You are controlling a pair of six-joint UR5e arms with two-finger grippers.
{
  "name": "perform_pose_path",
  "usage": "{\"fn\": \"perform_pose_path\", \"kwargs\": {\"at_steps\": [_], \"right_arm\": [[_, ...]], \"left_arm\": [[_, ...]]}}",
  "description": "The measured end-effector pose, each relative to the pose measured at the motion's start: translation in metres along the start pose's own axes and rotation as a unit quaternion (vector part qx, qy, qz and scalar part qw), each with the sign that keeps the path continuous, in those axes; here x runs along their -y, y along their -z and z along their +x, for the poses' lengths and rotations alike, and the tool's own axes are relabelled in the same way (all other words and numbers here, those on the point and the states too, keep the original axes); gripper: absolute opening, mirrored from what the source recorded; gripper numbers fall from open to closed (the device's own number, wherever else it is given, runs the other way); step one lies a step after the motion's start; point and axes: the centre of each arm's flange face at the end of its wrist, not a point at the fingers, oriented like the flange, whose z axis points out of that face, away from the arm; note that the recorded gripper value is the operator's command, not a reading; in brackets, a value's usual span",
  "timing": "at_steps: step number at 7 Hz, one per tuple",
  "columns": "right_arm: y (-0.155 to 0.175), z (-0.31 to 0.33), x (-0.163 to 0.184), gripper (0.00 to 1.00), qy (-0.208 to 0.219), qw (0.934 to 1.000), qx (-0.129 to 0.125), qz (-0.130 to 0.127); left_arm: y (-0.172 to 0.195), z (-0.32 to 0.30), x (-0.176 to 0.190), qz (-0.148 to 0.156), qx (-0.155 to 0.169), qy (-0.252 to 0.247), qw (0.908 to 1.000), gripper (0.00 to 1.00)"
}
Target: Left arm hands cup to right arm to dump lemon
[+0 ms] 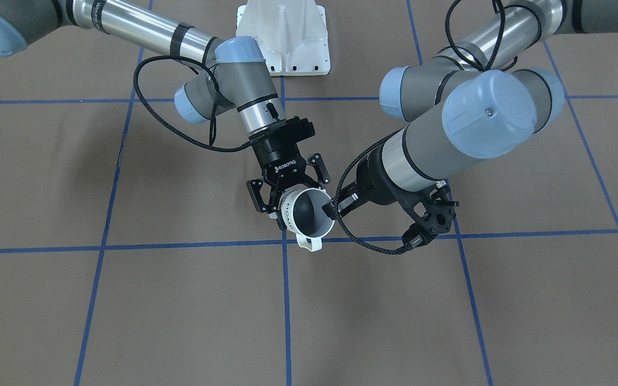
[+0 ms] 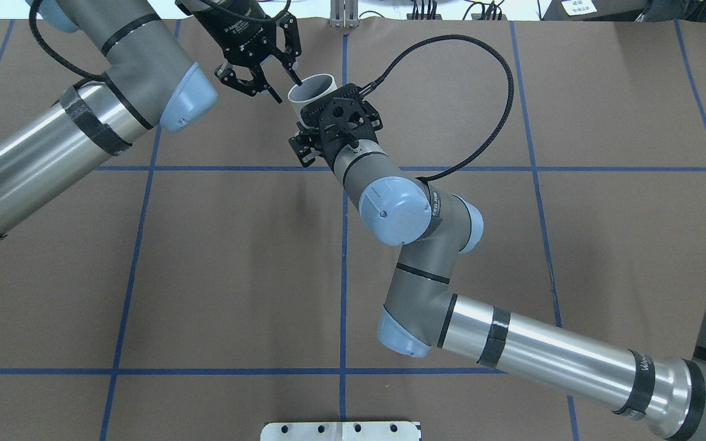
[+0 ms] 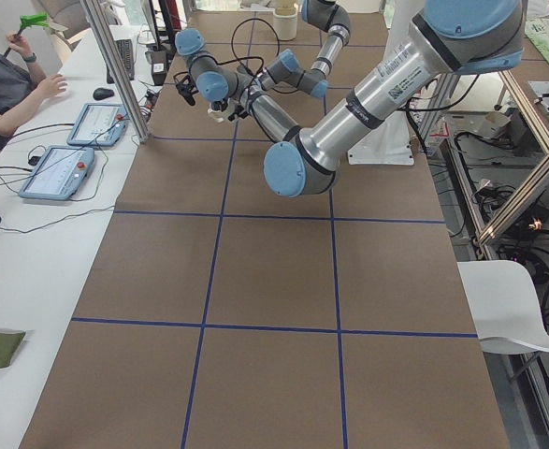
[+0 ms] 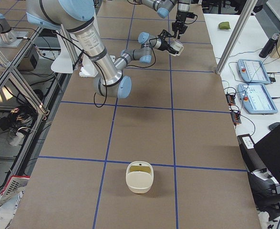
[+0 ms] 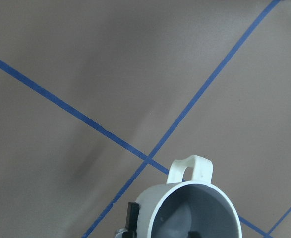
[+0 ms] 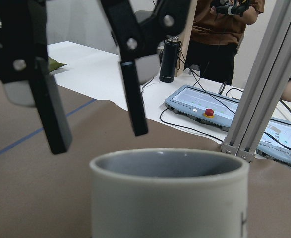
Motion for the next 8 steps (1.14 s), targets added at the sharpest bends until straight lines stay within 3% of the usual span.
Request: {"fn": "perform_pose_path", "kwargs": {"at_steps": [7, 8], "right_arm": [[0.001, -0.001, 0.002, 0.19, -0.001, 1.0, 0.001, 0.002], [0.001, -0.001, 0.003, 0.19, -0.001, 1.0, 0.001, 0.002]], "left_arm": [[-0.016, 0.0, -0.009, 0.006, 0.005, -0.006, 0.9999, 0.43], [-0.017, 0.0, -0.009, 0.007, 0.005, -0.006, 0.9999, 0.33]]}}
